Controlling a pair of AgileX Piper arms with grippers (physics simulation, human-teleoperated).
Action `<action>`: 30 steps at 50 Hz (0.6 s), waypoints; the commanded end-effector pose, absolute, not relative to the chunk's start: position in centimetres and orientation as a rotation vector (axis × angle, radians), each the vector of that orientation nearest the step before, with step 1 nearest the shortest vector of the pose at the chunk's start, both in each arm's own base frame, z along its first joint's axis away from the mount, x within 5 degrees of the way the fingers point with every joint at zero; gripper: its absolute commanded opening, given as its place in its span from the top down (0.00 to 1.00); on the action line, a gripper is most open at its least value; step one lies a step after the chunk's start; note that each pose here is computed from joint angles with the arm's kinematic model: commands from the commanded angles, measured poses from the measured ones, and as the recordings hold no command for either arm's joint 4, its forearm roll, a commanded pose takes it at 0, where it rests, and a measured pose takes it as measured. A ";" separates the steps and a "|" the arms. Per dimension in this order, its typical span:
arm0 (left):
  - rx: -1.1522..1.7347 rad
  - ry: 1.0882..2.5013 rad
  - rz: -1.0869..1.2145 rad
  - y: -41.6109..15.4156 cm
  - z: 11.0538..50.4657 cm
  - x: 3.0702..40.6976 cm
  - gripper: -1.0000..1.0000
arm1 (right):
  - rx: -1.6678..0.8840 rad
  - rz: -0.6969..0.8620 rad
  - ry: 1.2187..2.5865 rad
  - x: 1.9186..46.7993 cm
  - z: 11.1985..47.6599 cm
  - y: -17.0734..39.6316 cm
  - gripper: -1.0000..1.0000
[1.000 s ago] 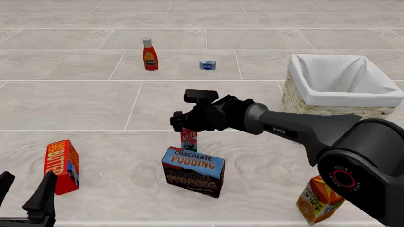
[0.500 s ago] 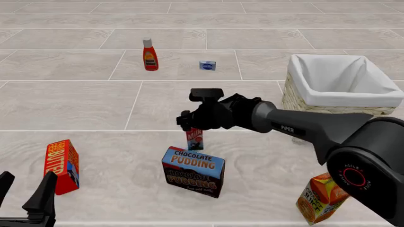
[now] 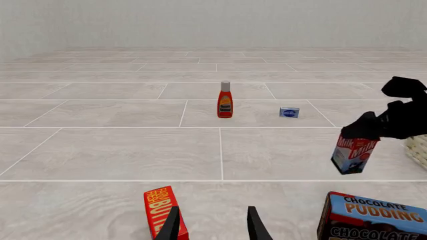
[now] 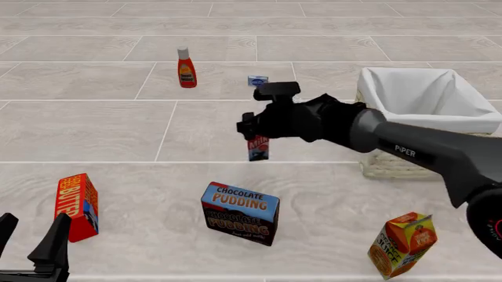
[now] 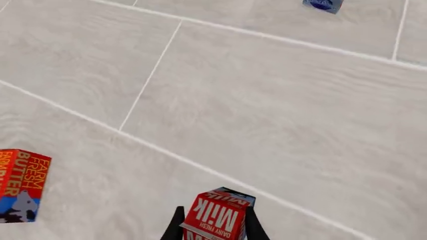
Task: Pick the milk and place it in the basket.
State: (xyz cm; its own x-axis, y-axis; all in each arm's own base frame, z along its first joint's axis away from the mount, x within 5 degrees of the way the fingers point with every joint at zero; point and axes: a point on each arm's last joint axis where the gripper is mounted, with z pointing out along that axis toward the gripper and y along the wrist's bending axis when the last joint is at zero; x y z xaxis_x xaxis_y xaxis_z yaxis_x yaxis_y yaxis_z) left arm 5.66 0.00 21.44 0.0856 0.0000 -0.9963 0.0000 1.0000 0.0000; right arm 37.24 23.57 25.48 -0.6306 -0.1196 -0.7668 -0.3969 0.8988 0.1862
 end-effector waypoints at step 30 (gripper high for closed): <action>0.000 1.485 0.000 0.0 21.4 5.7 0.00 | -0.340 0.362 1.947 35.6 37.2 17.2 1.00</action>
